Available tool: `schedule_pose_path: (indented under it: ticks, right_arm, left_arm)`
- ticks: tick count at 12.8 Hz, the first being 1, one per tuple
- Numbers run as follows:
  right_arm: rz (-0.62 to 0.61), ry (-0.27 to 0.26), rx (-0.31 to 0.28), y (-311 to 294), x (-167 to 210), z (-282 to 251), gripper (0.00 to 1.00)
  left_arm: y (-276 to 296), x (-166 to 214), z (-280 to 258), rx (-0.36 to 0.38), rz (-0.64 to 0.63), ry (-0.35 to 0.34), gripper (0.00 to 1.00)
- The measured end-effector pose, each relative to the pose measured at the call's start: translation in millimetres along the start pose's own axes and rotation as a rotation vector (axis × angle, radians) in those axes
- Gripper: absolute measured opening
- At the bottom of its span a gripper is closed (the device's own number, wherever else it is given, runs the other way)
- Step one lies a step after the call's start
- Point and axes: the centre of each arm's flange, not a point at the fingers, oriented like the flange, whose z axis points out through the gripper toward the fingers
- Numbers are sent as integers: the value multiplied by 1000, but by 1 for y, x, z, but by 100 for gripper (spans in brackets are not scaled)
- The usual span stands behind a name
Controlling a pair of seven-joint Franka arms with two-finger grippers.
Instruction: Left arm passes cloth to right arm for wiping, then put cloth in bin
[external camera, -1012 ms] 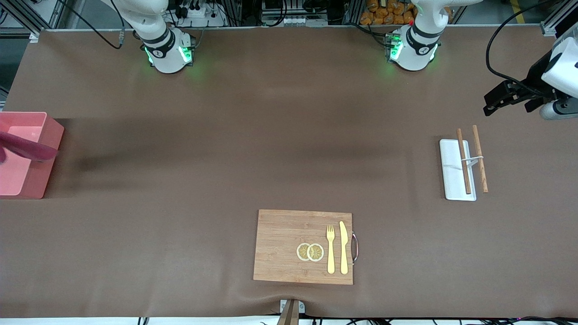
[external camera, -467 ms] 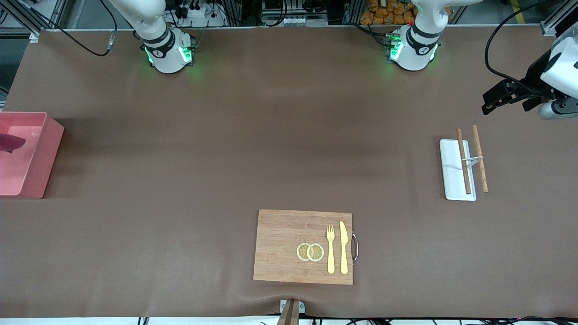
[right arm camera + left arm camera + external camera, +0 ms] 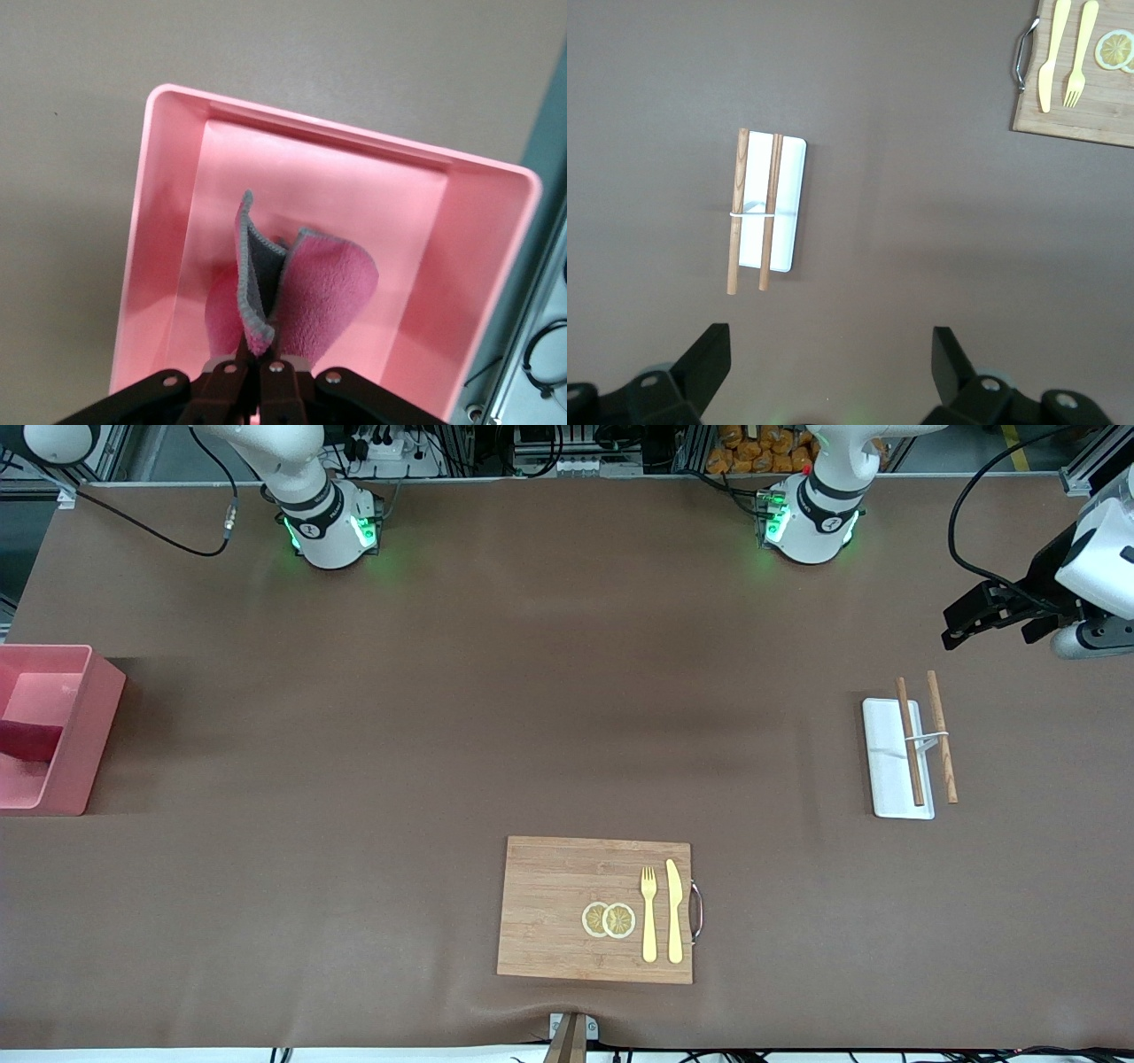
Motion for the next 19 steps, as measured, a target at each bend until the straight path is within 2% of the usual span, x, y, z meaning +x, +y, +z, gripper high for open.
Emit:
schedule_pose_path:
  ticks: [5,6,10,14,15,17,19]
  right_arm:
    - [-17,-17,48,11,-7,57,4]
    - [-18,-16,50,12,-8,60,11]
    - [-29,3,43,10,0,47,53]
    - [-82,10,51,-12,28,-16,96]
    - [-100,15,49,-23,37,-42,100]
    - [-90,36,30,-56,56,-99,100]
    - [-41,23,53,-101,75,-138,100]
  left_arm:
    - [-1,0,-2,-1,0,4,100]
    - [-1,0,-2,-1,-1,5,100]
    - [-1,0,-10,-4,-1,21,100]
    - [-2,1,-12,-5,-2,27,100]
    - [-2,0,-13,-5,-3,29,100]
    - [-3,-2,-18,-6,-4,37,100]
    - [-3,-5,-21,-6,-5,43,100]
